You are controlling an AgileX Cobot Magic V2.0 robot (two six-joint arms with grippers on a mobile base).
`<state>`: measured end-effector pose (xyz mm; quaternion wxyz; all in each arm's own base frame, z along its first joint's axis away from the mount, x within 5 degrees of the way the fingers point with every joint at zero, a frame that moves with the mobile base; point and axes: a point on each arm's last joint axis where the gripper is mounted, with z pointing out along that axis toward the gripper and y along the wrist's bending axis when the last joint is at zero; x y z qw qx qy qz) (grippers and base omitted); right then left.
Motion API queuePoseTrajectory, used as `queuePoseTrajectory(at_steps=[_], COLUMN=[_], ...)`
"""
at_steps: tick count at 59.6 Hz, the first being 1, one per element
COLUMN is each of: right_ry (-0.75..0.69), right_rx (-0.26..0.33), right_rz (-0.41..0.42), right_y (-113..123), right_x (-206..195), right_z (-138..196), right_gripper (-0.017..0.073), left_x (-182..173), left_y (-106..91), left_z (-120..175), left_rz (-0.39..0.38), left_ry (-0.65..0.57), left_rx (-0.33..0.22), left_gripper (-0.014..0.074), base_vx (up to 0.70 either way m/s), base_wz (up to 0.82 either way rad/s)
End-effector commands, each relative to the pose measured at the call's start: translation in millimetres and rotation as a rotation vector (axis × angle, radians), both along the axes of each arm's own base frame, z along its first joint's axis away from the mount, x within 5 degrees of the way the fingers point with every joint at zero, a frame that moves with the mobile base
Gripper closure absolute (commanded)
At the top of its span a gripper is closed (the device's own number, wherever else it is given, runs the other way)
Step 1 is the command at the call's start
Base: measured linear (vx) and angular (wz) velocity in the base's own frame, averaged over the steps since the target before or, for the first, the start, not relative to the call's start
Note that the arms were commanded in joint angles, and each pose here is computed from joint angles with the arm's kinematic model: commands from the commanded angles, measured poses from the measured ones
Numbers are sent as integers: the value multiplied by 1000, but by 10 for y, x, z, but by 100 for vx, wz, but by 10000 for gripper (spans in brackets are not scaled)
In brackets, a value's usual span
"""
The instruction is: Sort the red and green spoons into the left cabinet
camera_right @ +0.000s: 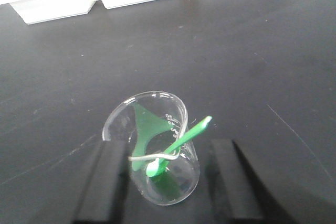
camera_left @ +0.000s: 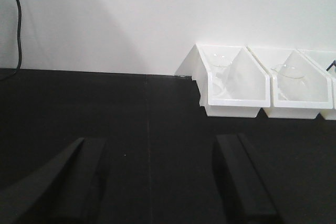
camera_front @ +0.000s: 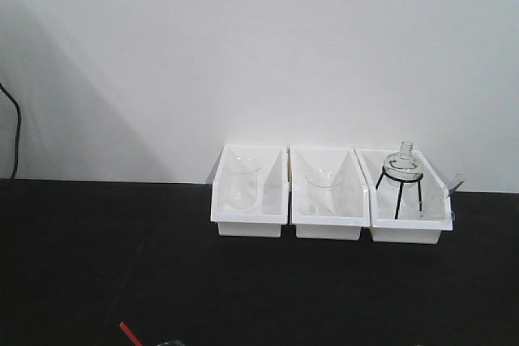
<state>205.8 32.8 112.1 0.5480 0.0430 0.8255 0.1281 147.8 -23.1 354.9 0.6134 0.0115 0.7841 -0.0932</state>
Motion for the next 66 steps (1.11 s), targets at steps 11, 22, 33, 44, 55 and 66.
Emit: queuePoseTrajectory(at_steps=[11,22,33,44,55,66], right_ry=[-241,-254,-277,-279,-279,-279], right_rx=[31,32,37,36,36,36], right_rz=[-8,-40,-35,-35,-40,-40], right_y=[-1,-25,-11,-11,-16,-16], right_x=[85,122,180,185,186,186], right_z=[249,267,300,303,303,303], right_gripper=[316,339,336,335,365,513], left_x=[1,1,0,0,0,0], left_y=[2,2,1,1,1,1], left_z=[143,141,139,137,137,137], left_rz=[3,2,2,2,2,2], left_ry=[-61,-59,-57,-55,-55,-55], left_rx=[-13,-12,-12,-12,-12,-12], left_gripper=[50,50,50,50,50,50], base_vx=[0,0,0,0,0,0], base_wz=[0,0,0,0,0,0])
